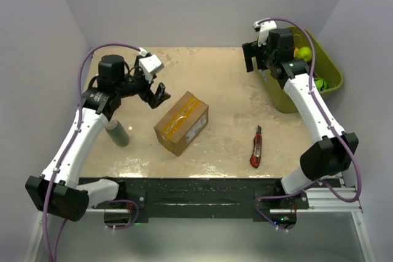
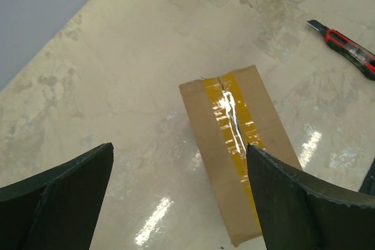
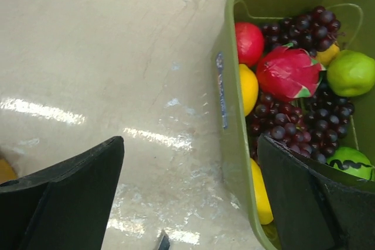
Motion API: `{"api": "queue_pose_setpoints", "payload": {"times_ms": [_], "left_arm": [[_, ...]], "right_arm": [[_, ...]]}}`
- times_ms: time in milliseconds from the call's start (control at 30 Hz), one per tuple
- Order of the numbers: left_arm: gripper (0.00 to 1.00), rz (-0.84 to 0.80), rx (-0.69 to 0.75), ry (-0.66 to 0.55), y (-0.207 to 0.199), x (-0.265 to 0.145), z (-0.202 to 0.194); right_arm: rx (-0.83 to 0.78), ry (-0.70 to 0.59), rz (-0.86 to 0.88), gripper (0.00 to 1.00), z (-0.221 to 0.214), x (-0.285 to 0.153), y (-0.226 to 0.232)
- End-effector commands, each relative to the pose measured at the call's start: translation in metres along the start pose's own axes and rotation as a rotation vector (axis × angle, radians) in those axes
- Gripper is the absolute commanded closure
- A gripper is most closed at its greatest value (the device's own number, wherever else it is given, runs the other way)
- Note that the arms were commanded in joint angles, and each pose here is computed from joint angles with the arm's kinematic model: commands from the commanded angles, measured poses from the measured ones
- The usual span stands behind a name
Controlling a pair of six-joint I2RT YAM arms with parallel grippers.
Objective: Unpack the express box
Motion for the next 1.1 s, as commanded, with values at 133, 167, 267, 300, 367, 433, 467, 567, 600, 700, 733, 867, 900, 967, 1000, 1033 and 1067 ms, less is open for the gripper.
{"api": "queue_pose_setpoints", "payload": {"times_ms": [133,167,267,300,367,433,467,567,600,700,733,867,900,967,1000,1033,1067], "left_arm": [[0.03,-0.139,-0.085,0.078,-0.008,0.025,-0.055],[0.03,-0.149,-0.07,0.086,-0.008,0.027,-0.058],[0.03,-0.207,-0.027,0.12,-0.01,0.026,-0.067],[0.03,-0.217,-0.021,0.128,-0.011,0.026,-0.069],[0.03,-0.238,-0.013,0.159,-0.014,0.022,-0.075],[0.03,-0.242,-0.036,0.185,-0.016,0.02,-0.077],[0.03,-0.232,-0.062,0.194,-0.017,0.018,-0.077],[0.02,-0.243,-0.114,0.191,-0.024,0.012,-0.076],[0.02,-0.253,-0.121,0.196,-0.026,0.011,-0.078],[0.01,-0.271,-0.131,0.181,-0.033,0.008,-0.085],[0.01,-0.28,-0.128,0.186,-0.034,0.008,-0.089],[0.02,-0.294,-0.134,0.23,-0.034,0.012,-0.106],[0.02,-0.29,-0.138,0.241,-0.035,0.013,-0.11],[0.02,-0.269,-0.129,0.227,-0.033,0.015,-0.111],[0.02,-0.261,-0.133,0.224,-0.032,0.017,-0.114],[0.02,-0.234,-0.116,0.199,-0.029,0.02,-0.111],[0.02,-0.221,-0.144,0.195,-0.029,0.022,-0.114]], "right_arm": [[-0.239,-0.183,0.49,0.01,-0.02,-0.045,0.048],[-0.241,-0.191,0.534,0.01,-0.022,-0.047,0.056],[-0.263,-0.165,0.692,0.01,-0.033,-0.047,0.085],[-0.257,-0.164,0.737,0.01,-0.034,-0.046,0.092],[-0.19,-0.127,0.766,0.01,-0.038,-0.033,0.102],[-0.149,-0.14,0.816,0.02,-0.031,-0.028,0.108],[-0.104,-0.107,0.84,0.02,-0.032,-0.019,0.113],[-0.038,-0.131,0.931,0.02,-0.023,-0.012,0.124],[-0.034,-0.138,0.951,0.01,-0.021,-0.011,0.126],[-0.047,-0.151,0.984,0.01,-0.023,-0.009,0.13],[-0.053,-0.144,0.989,0.02,-0.027,-0.01,0.131],[-0.098,-0.042,0.81,0.04,-0.041,-0.019,0.113],[-0.109,0.003,0.748,0.05,-0.047,-0.022,0.108],[-0.1,0.127,0.599,0.06,-0.061,-0.035,0.094],[-0.086,0.219,0.478,0.06,-0.075,-0.037,0.082],[-0.021,0.256,0.449,0.06,-0.08,-0.04,0.077],[0.037,0.29,0.421,0.07,-0.087,-0.04,0.068]]}}
Point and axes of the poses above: each gripper's point midway between its finger pads, its own x axis out along the fingers, its own y axis along the line the jaws close on, z = x × y, the point moved 9 cm from there along -x, back along the fingers, and after that the axes turned 12 degrees about -x, right-handed, at the moved point
